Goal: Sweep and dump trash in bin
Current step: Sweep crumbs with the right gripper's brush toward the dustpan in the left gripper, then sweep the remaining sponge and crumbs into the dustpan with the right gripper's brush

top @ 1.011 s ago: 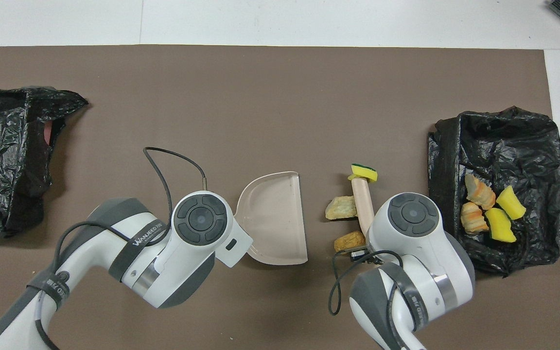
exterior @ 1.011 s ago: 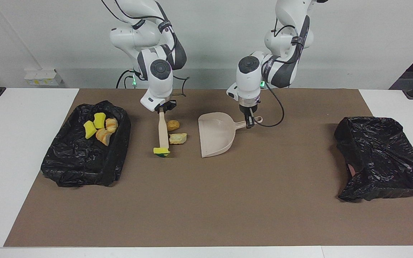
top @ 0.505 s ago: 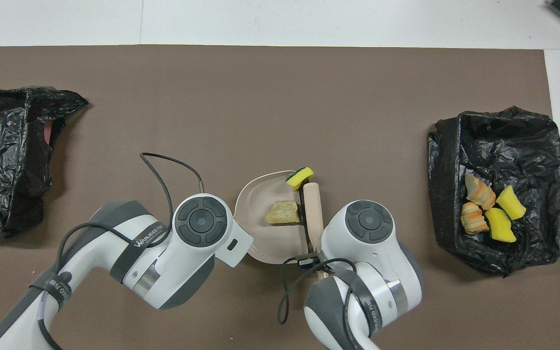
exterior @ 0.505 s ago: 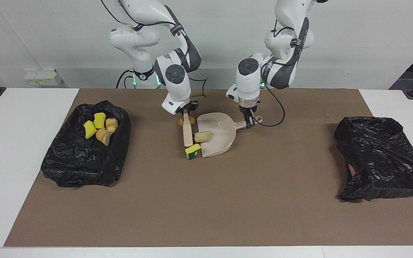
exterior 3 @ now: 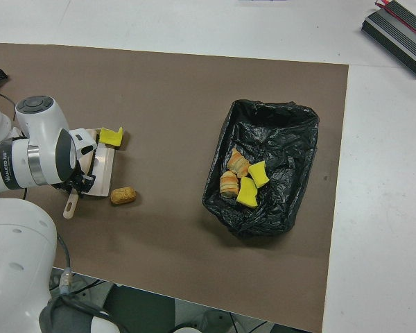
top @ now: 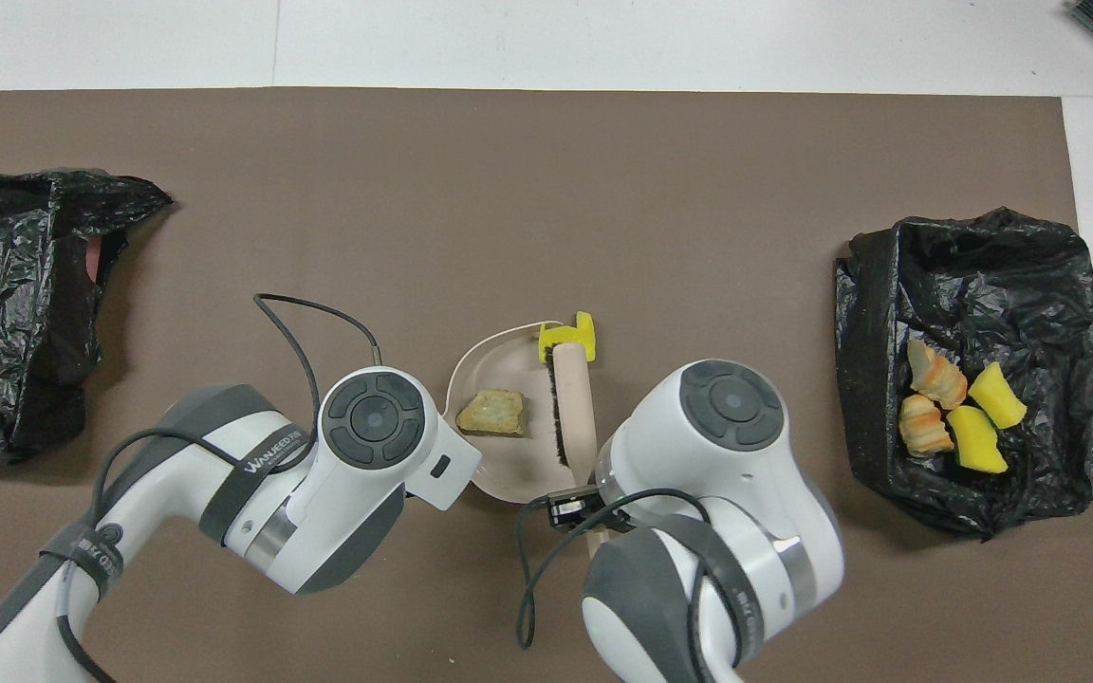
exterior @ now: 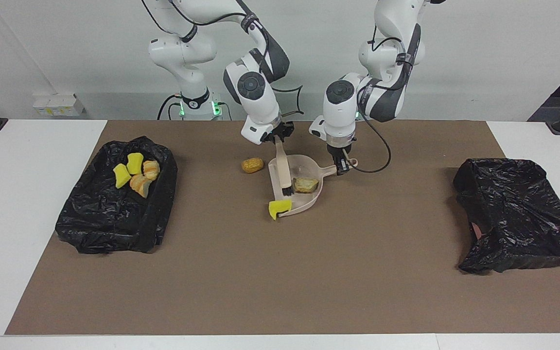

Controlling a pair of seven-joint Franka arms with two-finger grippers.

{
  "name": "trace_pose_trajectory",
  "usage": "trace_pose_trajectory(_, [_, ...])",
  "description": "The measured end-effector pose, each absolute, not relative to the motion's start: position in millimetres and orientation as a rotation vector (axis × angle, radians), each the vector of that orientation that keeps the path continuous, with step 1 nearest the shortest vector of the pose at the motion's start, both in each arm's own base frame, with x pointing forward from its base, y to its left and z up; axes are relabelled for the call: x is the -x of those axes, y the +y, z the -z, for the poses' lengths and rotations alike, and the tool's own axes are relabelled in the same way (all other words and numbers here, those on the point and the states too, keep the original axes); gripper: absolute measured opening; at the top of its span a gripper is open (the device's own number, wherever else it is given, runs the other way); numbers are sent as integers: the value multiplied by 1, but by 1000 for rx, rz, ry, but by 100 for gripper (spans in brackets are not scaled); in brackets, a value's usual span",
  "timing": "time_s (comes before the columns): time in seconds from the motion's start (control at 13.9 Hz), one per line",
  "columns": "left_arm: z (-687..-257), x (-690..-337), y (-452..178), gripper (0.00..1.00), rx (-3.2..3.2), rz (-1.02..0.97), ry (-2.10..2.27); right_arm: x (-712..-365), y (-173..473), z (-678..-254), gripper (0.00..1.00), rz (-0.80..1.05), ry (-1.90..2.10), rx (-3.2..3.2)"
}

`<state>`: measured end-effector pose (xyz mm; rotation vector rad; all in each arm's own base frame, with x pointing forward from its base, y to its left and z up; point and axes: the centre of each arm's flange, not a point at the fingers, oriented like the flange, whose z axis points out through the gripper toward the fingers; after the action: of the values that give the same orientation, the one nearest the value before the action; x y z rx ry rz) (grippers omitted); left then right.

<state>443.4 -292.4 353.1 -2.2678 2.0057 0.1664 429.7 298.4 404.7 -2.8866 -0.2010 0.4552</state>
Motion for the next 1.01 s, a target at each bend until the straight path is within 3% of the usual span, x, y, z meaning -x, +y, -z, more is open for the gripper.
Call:
trace_pose_trajectory(0.29, [-353, -445, -290, 31, 2274, -167, 2000, -418, 239, -429, 27, -487, -330, 3072])
trace_pose_trajectory(0.65, [-353, -445, -290, 31, 2273, -167, 2001, -351, 205, -373, 27, -661, -156, 3200])
trace_pose_trajectory(1.01, [-353, -445, -290, 31, 2223, -170, 2059, -336, 219, -331, 27, -607, 36, 3093])
